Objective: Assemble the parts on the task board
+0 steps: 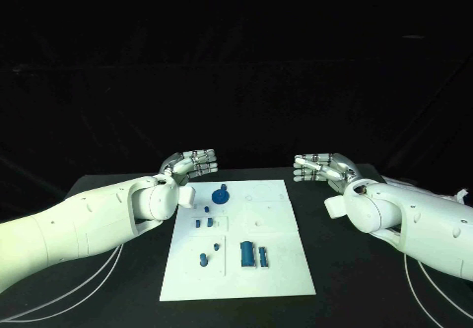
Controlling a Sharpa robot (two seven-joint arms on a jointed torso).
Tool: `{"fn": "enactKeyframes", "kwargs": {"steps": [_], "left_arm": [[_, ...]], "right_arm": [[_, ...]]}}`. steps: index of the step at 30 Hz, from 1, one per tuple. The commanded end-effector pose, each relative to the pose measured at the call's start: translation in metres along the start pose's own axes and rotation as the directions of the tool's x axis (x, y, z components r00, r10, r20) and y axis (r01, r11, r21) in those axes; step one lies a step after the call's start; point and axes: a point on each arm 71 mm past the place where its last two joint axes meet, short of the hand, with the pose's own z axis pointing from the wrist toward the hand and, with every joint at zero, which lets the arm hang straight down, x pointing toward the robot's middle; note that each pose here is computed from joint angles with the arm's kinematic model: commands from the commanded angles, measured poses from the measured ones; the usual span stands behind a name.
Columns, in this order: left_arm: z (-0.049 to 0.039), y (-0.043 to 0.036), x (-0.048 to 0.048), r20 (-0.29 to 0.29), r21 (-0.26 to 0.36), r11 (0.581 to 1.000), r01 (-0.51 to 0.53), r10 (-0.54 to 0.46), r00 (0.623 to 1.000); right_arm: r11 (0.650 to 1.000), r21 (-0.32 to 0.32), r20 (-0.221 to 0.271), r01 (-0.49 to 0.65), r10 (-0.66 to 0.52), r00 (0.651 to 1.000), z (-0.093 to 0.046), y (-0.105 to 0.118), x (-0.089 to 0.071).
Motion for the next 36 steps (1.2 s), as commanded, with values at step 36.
{"fn": "enactKeyframes", "kwargs": {"steps": [36], "left_arm": [[-0.0543,0.0135,0.0646,0.139,0.14,0.972,-0.191,0.172,0.975]], "right_arm": [[0.993,-0.079,0.272,-0.09,0.108,0.956,-0.055,0.003,0.055]]}}
